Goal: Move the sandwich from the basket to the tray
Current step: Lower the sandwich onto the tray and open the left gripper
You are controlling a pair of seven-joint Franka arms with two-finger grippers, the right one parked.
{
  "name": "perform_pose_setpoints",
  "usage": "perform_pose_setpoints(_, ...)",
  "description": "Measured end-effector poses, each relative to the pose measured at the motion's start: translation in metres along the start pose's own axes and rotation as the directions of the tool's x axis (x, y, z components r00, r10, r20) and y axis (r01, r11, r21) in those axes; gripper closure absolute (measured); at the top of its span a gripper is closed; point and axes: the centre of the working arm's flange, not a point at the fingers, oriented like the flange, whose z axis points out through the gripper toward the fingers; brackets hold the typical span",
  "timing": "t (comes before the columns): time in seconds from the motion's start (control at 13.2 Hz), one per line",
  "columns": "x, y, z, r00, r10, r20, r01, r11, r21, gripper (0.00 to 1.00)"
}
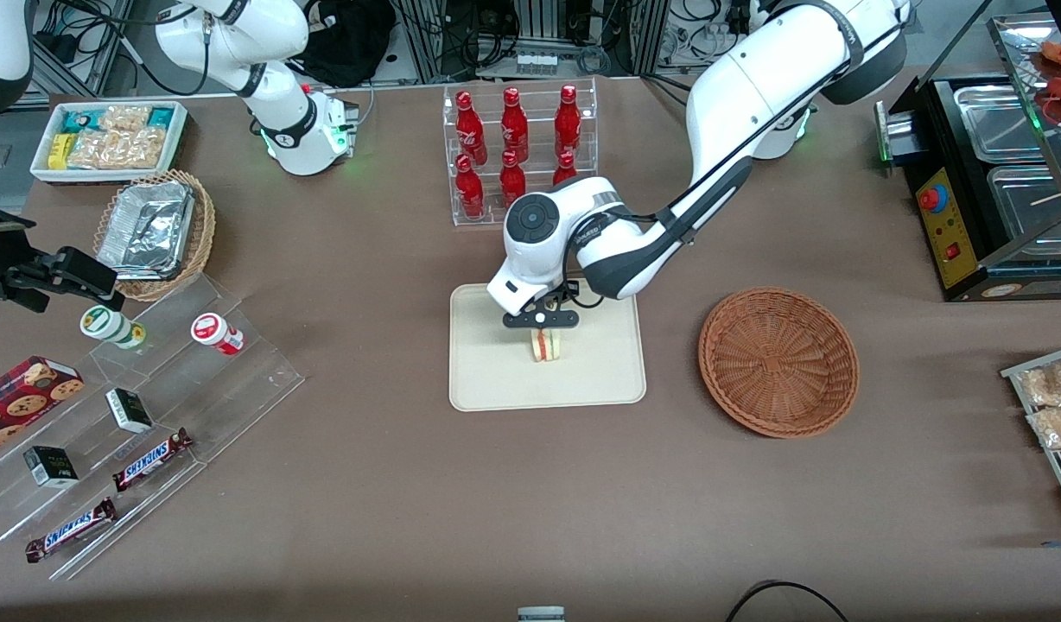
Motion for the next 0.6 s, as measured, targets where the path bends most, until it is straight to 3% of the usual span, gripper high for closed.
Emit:
perform_pose_setpoints(0.23, 0.011, -0.004, 0.004, 1.0, -0.007, -0.03, 0.006, 1.0, -0.017, 0.84)
perform_pose_setpoints(0.38, 0.013, -0.005, 0.008, 1.0, -0.011, -0.029, 0.01, 1.0, -0.021, 0.81)
perform_pose_setpoints(0.6, 0.016, -0.004, 0.005, 0.999, -0.014, -0.034, 0.013, 1.0, -0.027, 0.54)
